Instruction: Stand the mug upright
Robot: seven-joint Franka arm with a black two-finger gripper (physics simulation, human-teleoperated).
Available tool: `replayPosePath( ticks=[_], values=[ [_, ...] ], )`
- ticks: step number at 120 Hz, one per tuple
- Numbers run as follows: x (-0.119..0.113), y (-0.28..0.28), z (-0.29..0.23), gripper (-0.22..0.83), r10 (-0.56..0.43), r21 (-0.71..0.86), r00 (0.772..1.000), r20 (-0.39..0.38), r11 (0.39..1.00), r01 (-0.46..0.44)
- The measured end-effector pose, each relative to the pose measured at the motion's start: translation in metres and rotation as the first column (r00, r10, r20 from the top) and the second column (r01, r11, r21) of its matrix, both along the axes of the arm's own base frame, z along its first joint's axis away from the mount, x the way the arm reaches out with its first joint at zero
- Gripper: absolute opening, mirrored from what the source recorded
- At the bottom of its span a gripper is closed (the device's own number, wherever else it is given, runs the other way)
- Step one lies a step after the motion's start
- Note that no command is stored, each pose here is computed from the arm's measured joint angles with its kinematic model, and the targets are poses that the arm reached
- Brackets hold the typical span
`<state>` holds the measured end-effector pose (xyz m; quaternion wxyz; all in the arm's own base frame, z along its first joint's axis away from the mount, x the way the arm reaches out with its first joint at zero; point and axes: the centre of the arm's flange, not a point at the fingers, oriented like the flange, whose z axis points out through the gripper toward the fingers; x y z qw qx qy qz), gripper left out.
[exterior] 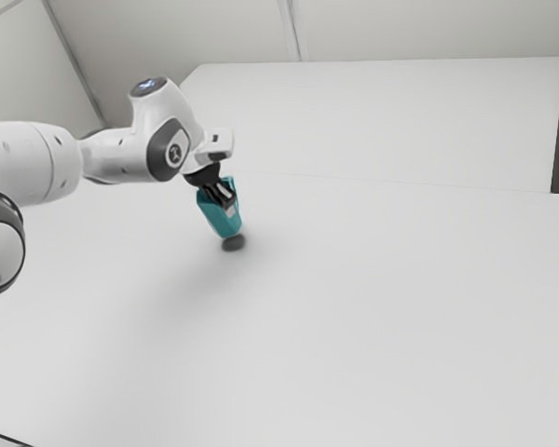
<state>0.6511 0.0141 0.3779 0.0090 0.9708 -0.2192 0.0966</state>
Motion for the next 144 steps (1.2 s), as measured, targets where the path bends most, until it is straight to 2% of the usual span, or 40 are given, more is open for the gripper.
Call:
replayPosePath(
  ticks=[20, 48, 70, 87, 116, 144],
  values=[
    [0.003, -0.001, -0.027, -0.17, 0.036, 0.008, 0.999, -0.038, 0.999, -0.036],
    [0.005, -0.004, -0.037, -0.16, 0.061, 0.029, 0.997, -0.051, 0.998, -0.06],
    [0.006, -0.009, -0.042, 0.23, 0.064, 0.043, 0.996, -0.057, 0.997, -0.061],
    [0.007, -0.01, -0.034, 0.42, 0.066, 0.053, 0.997, -0.045, 0.997, -0.063],
    [0.005, -0.01, 0.003, 0.55, 0.08, 0.054, 0.997, 0.002, 0.995, -0.08],
    [-0.016, -0.001, 0.095, 0.59, 0.106, 0.061, 0.991, 0.078, 0.992, -0.111]
  ],
)
